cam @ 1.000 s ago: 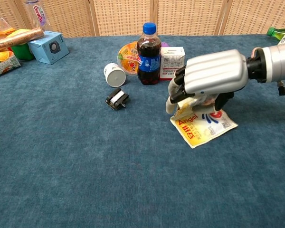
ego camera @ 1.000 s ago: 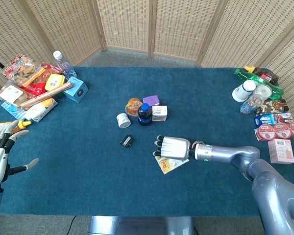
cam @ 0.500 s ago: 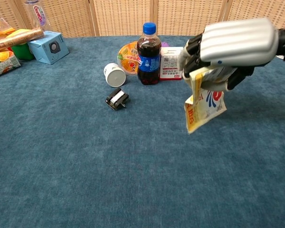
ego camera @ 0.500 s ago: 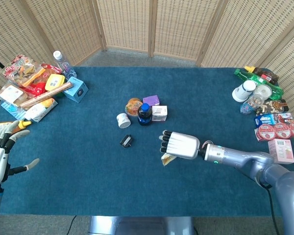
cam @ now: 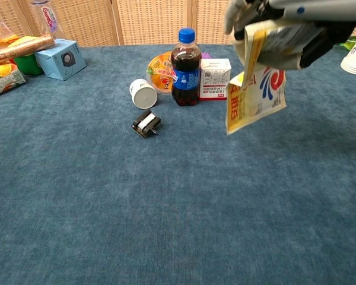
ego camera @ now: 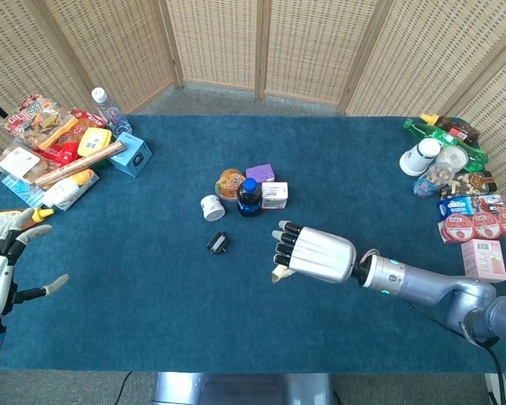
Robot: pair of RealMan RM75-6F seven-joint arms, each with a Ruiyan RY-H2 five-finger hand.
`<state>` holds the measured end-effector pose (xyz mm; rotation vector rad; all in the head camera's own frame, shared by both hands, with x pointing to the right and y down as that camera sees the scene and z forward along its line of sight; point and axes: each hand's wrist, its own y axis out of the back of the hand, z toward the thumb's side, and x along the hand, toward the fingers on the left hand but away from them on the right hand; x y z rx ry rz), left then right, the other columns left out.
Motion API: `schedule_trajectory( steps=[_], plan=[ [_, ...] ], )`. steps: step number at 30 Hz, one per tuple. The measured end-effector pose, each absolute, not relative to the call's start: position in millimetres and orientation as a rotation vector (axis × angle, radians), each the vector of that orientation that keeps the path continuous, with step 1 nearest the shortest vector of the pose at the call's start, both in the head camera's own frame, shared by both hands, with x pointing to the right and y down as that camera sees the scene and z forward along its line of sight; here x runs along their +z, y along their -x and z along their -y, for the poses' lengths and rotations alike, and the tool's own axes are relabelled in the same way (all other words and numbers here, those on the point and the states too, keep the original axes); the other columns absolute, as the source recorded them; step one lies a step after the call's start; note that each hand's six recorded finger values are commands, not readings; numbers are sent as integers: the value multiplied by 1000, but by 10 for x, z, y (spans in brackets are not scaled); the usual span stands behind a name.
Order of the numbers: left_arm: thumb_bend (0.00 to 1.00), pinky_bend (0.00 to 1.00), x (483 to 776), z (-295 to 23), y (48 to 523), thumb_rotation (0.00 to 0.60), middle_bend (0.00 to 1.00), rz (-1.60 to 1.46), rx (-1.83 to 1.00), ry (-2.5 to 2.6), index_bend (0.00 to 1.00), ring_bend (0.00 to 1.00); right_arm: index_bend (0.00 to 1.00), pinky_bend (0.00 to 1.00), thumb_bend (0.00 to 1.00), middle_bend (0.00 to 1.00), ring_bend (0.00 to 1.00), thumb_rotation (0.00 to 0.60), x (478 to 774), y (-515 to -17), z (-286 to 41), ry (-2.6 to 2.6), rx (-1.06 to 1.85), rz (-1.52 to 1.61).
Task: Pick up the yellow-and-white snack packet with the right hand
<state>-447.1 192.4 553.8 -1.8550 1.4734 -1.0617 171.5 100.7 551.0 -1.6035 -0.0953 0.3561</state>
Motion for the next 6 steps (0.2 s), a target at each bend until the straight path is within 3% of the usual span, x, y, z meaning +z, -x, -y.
schedule_trajectory(
  steps=[6],
  plan=[
    [172,0,5534,-1928,4469,600,0,-1474,-1058,1859,249,0,586,335,586,600,298,600,5253,-1645,-977,1581,335,147]
  ],
)
